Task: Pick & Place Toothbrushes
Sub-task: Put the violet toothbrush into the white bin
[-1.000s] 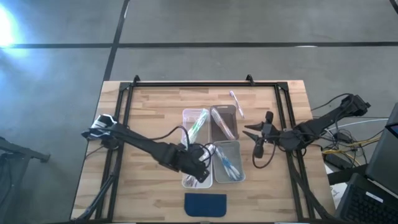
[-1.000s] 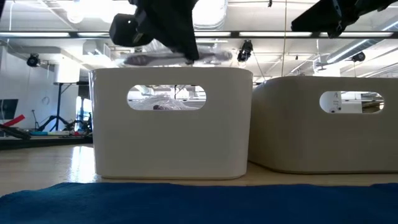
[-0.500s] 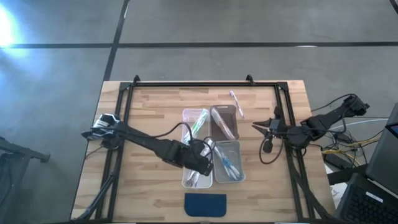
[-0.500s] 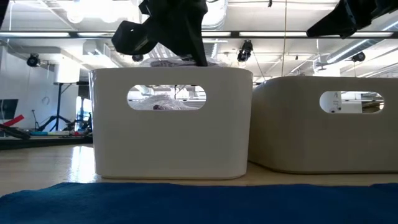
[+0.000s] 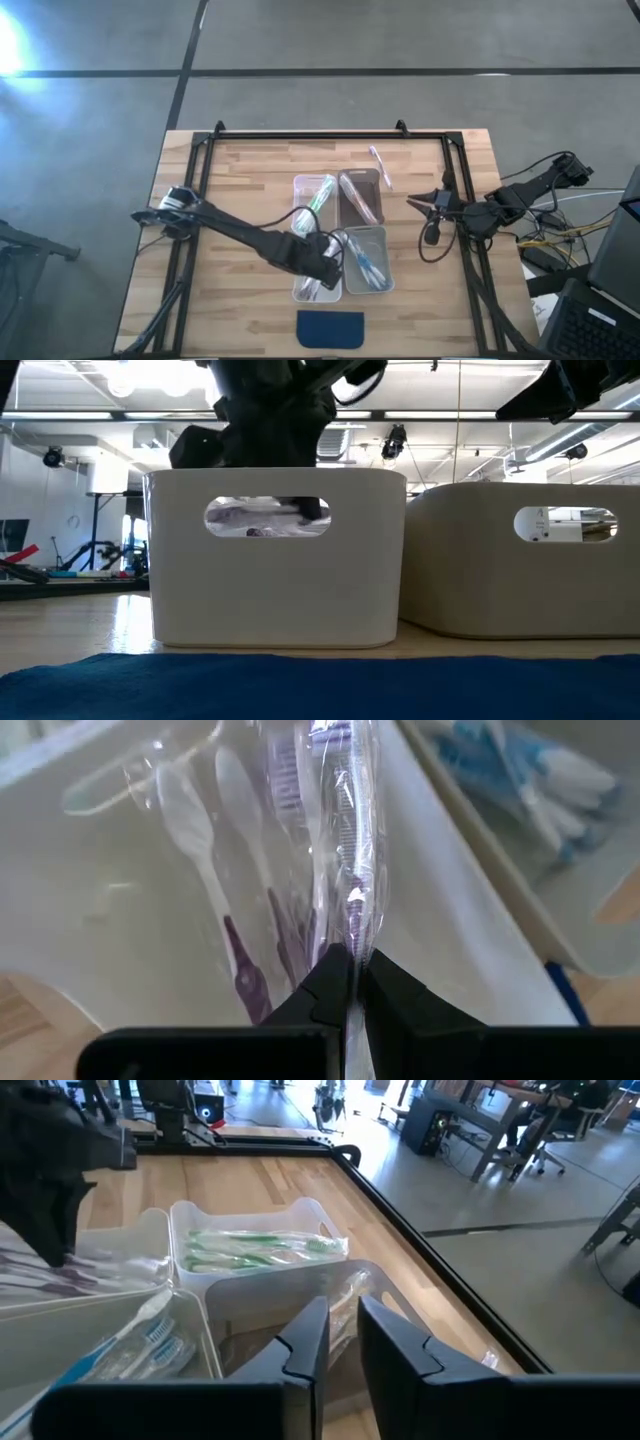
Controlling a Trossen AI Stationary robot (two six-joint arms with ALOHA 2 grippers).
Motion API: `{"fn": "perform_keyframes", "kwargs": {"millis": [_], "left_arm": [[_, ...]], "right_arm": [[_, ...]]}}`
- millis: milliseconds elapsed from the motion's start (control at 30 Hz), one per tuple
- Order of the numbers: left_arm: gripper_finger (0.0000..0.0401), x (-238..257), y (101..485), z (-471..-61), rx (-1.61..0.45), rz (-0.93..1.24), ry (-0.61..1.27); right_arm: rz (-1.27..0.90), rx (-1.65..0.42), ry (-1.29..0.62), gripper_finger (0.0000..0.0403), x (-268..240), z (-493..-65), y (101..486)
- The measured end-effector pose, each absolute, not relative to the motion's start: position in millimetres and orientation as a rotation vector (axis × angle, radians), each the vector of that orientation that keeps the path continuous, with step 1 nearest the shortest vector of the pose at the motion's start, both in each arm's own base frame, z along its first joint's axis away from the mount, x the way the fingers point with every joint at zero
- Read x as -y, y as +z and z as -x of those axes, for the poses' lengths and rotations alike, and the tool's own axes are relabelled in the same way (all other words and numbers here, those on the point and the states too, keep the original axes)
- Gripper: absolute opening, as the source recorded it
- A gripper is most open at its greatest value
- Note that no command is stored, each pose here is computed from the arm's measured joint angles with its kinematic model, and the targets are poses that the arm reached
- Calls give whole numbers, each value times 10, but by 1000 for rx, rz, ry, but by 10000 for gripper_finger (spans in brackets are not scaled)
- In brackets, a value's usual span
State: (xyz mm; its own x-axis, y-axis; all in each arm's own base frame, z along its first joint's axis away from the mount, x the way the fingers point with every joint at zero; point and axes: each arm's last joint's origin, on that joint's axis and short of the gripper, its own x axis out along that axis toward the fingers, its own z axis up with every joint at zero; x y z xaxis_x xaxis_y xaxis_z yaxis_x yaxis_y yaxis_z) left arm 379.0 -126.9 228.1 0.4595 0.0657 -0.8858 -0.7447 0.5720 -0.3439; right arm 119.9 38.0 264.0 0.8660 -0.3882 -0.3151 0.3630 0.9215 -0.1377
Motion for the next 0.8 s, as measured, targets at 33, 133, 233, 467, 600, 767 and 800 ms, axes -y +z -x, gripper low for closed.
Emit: {"fn": "perform_keyframes", "kwargs": {"millis": [33,133,233,467,600,767,800], "left_arm": [[19,1272,2259,-3796,-981,824,575],[19,1282,2196,-3812,-1003,835,583],[22,1280,2168,-3822,-1008,837,590],[46,1286,2167,-3823,-1043,833,547],[74,1281,2167,-3825,-1053,816,530],[117,1264,2167,-3831,-1054,819,530],[125,1257,2167,-3834,-1058,823,528]], "right_arm": [[75,-346,-394,58,-380,-1199,2640],[74,-346,-396,62,-380,-1200,2638],[73,-346,-396,66,-381,-1200,2636],[77,-350,-396,76,-381,-1201,2619],[76,-349,-396,80,-381,-1200,2620],[76,-350,-396,70,-381,-1200,2619],[76,-350,-396,66,-381,-1200,2619]]}}
